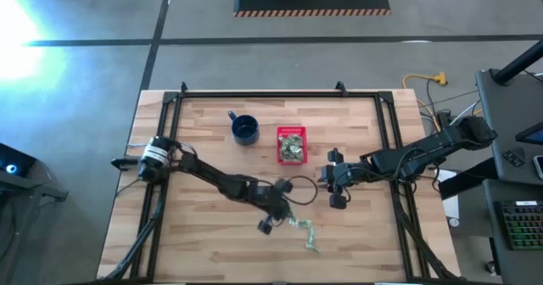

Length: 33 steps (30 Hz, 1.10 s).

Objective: Pick and place items into bin
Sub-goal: Put the green stevia packet into the red bin

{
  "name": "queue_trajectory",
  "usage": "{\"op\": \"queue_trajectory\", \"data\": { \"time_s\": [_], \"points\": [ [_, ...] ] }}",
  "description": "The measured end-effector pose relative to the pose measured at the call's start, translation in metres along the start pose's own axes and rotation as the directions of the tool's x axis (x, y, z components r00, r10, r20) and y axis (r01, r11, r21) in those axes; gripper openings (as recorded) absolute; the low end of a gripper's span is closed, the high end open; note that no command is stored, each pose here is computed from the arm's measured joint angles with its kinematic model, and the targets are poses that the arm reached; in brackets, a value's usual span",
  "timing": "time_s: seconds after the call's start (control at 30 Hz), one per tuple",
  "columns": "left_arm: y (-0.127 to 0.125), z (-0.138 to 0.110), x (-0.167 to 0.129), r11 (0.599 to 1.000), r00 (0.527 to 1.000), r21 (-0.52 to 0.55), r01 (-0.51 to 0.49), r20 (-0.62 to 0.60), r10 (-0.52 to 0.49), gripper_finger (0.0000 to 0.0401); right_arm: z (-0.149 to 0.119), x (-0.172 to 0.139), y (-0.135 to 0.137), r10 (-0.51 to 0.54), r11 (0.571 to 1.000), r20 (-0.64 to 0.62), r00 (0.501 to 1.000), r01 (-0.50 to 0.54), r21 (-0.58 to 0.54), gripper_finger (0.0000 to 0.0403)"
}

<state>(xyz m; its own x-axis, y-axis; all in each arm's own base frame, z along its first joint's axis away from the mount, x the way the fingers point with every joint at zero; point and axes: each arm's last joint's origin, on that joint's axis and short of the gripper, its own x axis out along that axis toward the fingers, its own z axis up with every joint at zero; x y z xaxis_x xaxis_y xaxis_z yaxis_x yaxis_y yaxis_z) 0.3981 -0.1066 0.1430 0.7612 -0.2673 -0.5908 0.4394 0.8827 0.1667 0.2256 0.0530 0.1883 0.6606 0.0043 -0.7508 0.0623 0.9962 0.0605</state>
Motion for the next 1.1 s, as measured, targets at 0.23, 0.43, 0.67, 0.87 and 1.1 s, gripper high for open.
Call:
{"op": "queue_trajectory", "data": {
  "time_s": [0.23, 0.43, 0.67, 0.87, 1.1],
  "points": [
    [0.029, 0.016, -0.028, 0.854, 0.854, 0.104, -0.509, -0.064, 0.517, 0.0007, -0.001, 0.000, 0.000, -0.002, 1.000, -0.006, 1.000, 0.002, -0.001, 0.0074],
    [0.074, 0.012, -0.049, 0.659, 0.644, 0.122, -0.743, -0.140, 0.752, 0.0011, -0.003, 0.001, -0.001, -0.014, 1.000, -0.007, 1.000, 0.014, -0.003, 0.0068],
    [0.128, -0.016, -0.060, 0.589, 0.566, 0.036, -0.807, -0.233, 0.791, 0.0012, -0.005, 0.002, -0.002, -0.035, 0.999, -0.006, 0.999, 0.035, -0.003, 0.0075],
    [0.140, -0.026, -0.062, 0.684, 0.670, -0.026, -0.729, -0.231, 0.705, 0.0017, -0.008, 0.003, -0.003, -0.048, 0.999, -0.012, 0.999, 0.048, -0.005, 0.0070],
    [0.140, -0.026, -0.063, 0.689, 0.674, -0.024, -0.724, -0.234, 0.701, 0.0087, -0.013, 0.009, -0.004, -0.039, 0.999, 0.054, 0.998, 0.038, 0.010, 0.0066]
  ]
}}
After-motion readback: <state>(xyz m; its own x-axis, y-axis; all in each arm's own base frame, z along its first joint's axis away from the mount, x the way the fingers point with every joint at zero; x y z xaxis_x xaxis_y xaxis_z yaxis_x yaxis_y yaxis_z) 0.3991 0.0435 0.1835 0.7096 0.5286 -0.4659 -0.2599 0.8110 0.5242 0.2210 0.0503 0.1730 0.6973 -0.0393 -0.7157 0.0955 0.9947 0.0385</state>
